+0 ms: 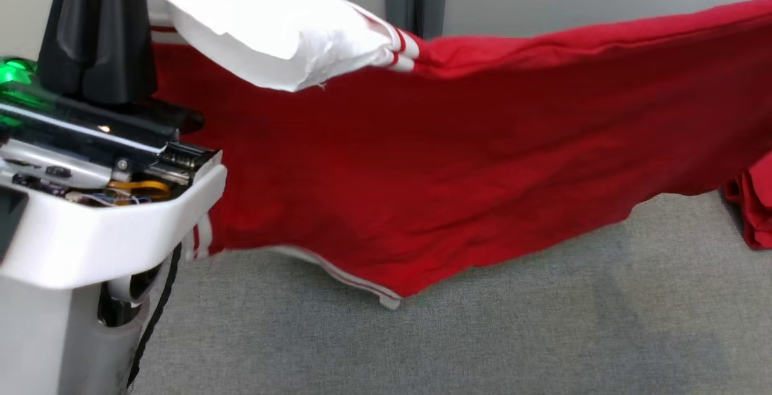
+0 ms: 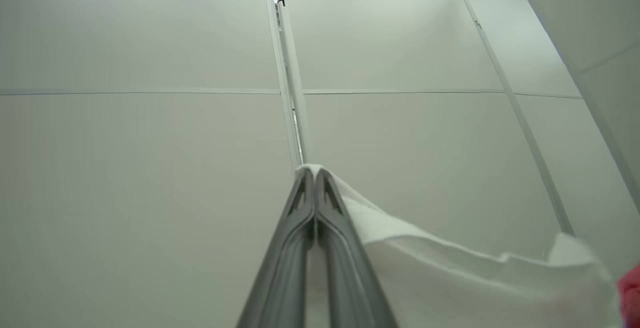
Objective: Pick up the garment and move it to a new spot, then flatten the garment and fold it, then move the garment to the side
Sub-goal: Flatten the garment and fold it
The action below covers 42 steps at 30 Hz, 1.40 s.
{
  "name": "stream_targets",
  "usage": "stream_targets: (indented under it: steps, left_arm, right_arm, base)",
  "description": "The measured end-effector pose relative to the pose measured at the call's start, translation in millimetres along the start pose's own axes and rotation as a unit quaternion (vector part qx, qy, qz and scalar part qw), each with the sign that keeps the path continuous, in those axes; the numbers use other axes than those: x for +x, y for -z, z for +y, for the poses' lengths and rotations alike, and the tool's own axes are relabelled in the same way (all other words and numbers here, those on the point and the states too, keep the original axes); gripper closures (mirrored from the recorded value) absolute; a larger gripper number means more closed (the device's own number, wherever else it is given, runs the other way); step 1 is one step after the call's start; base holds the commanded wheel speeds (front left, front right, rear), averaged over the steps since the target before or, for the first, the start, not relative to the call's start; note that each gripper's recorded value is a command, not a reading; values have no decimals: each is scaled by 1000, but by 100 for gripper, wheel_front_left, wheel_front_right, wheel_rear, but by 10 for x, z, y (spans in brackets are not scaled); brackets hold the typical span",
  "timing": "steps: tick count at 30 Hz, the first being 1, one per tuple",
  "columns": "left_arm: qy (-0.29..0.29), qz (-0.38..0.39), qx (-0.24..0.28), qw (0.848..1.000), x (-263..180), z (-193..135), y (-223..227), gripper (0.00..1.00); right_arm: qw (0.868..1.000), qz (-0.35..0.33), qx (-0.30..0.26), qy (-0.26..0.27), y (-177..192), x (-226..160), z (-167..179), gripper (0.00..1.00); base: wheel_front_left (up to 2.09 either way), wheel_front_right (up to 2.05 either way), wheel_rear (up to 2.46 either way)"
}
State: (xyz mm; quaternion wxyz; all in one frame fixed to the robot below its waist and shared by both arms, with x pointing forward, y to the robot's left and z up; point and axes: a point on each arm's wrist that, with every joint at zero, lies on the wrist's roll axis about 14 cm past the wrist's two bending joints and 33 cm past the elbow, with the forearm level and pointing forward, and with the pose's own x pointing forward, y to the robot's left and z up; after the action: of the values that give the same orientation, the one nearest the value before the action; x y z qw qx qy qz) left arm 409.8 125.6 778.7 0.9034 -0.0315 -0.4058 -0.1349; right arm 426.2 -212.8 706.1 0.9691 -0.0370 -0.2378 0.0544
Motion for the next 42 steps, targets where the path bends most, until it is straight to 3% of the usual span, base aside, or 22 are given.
stream_targets:
  steps: [7,13,23,30,37,42]
  left_arm:
    - [14,4,-13,1000,135,-127,10,100]
    - [20,53,-23,998,317,-86,462,100]
    - [25,65,14,997,1062,140,1175,100]
    - [8,102,12,995,1279,260,1566,100]
    - [-28,267,-24,963,663,388,2682,100]
    - [-70,384,-62,919,-169,452,3372,100]
  right_arm:
    - [1000,1,9,-2,-45,24,29,100]
    - [999,11,50,-7,161,240,75,100]
    - [994,-7,100,-48,496,1219,316,100]
    - [992,-22,106,-64,565,1643,474,100]
    - [986,82,111,-89,1455,1695,826,100]
    - [973,164,123,-104,2149,1481,1080,100]
  base:
    - [0,0,0]
    - [0,0,0]
    - [0,0,0]
    - [0,0,0]
    - [0,0,0]
    - [0,0,0]
